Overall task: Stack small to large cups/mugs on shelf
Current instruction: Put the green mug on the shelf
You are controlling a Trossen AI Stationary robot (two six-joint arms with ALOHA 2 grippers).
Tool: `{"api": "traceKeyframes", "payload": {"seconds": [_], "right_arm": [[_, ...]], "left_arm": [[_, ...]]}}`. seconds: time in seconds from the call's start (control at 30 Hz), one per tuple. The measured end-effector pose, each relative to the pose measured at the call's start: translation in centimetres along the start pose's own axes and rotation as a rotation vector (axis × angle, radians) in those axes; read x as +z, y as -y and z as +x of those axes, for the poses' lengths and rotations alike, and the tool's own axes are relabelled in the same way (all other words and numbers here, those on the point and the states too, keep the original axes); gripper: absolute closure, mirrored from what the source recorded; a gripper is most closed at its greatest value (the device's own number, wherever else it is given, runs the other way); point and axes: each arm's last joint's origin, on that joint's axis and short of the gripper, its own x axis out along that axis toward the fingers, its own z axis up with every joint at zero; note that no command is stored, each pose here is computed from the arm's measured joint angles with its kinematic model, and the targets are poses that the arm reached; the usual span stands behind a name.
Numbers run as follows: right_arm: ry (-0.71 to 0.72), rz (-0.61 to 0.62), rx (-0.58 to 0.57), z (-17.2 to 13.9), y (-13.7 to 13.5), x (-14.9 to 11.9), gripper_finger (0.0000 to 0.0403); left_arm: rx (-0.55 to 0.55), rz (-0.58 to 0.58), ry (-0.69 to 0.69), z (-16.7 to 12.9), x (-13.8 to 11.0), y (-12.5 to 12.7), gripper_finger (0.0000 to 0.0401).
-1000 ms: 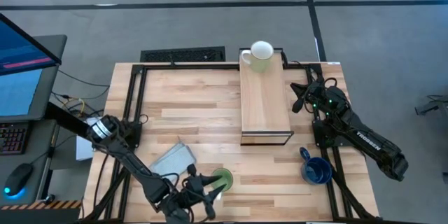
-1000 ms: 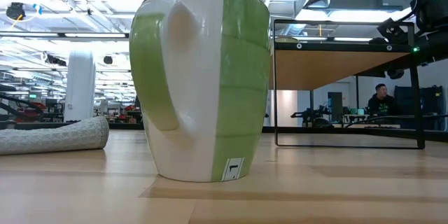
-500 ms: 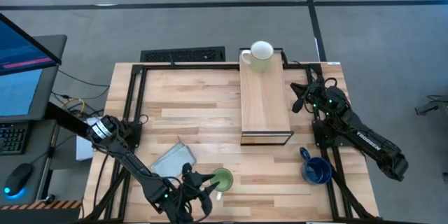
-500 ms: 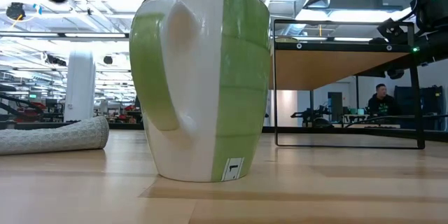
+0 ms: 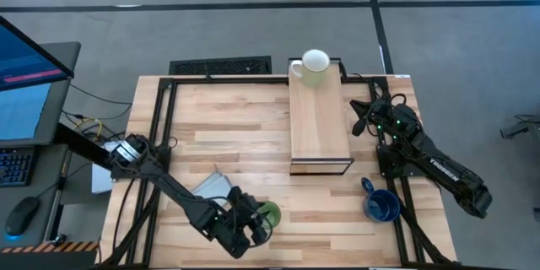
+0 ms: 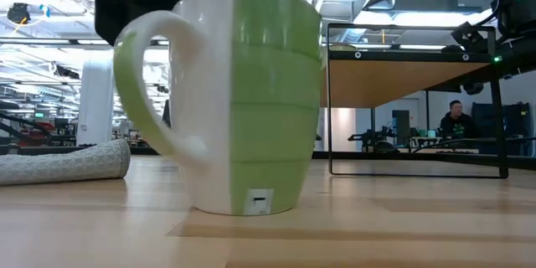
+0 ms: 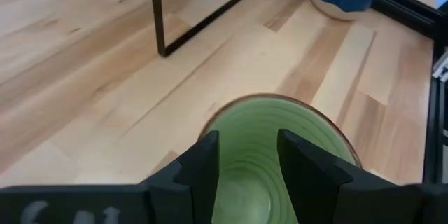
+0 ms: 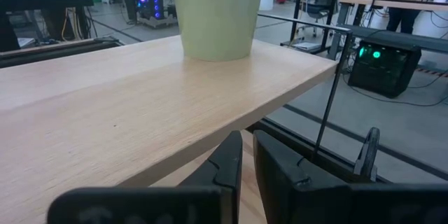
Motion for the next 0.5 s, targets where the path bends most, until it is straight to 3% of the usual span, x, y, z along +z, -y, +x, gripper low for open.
{"api": "traceKeyframes", "payload": {"seconds": [0.5], "right_arm": [[0.0, -0.008, 0.0, 0.0, 0.0, 0.0, 0.0343]], "left_arm": [[-0.069, 0.075, -0.066, -0.9, 1.4, 0.0, 0.0263]]}}
